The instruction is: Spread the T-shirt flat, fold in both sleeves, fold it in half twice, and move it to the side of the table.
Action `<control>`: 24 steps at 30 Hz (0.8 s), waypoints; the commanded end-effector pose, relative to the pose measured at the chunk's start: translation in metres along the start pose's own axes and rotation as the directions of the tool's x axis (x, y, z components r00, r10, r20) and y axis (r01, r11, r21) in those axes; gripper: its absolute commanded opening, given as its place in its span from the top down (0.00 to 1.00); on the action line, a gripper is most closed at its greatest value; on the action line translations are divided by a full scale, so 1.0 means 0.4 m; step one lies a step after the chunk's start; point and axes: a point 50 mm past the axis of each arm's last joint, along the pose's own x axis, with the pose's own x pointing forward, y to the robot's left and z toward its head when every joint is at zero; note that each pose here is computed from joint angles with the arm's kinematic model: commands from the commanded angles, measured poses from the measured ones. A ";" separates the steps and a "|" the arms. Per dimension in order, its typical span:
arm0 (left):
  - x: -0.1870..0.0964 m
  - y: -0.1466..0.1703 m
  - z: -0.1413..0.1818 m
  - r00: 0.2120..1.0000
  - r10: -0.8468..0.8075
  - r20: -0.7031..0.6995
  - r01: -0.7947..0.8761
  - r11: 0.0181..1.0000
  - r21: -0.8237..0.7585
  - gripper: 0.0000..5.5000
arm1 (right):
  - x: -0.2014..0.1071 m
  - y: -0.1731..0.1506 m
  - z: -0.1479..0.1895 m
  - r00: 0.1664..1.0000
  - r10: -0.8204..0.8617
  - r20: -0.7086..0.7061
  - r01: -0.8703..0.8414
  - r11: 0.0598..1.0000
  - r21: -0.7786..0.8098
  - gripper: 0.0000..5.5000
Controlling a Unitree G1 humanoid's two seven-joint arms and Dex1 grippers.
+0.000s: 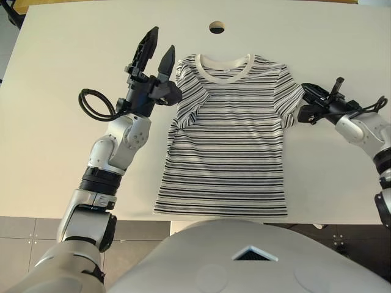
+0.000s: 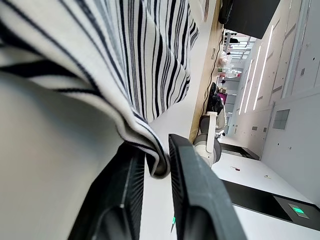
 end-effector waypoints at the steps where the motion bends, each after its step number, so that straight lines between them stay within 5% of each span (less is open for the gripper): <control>1: -0.010 -0.004 0.010 1.000 -0.025 0.002 0.025 1.000 -0.008 0.52 | -0.018 0.098 0.025 0.991 0.130 0.012 -0.131 0.991 0.042 0.97; 9: -0.020 -0.002 0.017 1.000 -0.025 0.006 0.025 1.000 -0.009 0.52 | -0.018 0.085 0.035 0.999 0.043 0.027 -0.045 0.993 0.105 0.98; 16: -0.025 -0.002 0.015 1.000 -0.028 -0.001 0.028 1.000 -0.011 0.52 | -0.015 -0.034 0.075 0.954 -0.287 0.081 0.268 0.944 0.192 0.98; 24: -0.029 -0.016 0.013 0.999 -0.044 -0.014 0.044 0.999 -0.020 0.52 | 0.000 -0.054 0.117 0.946 -0.302 0.120 0.282 0.946 0.161 0.98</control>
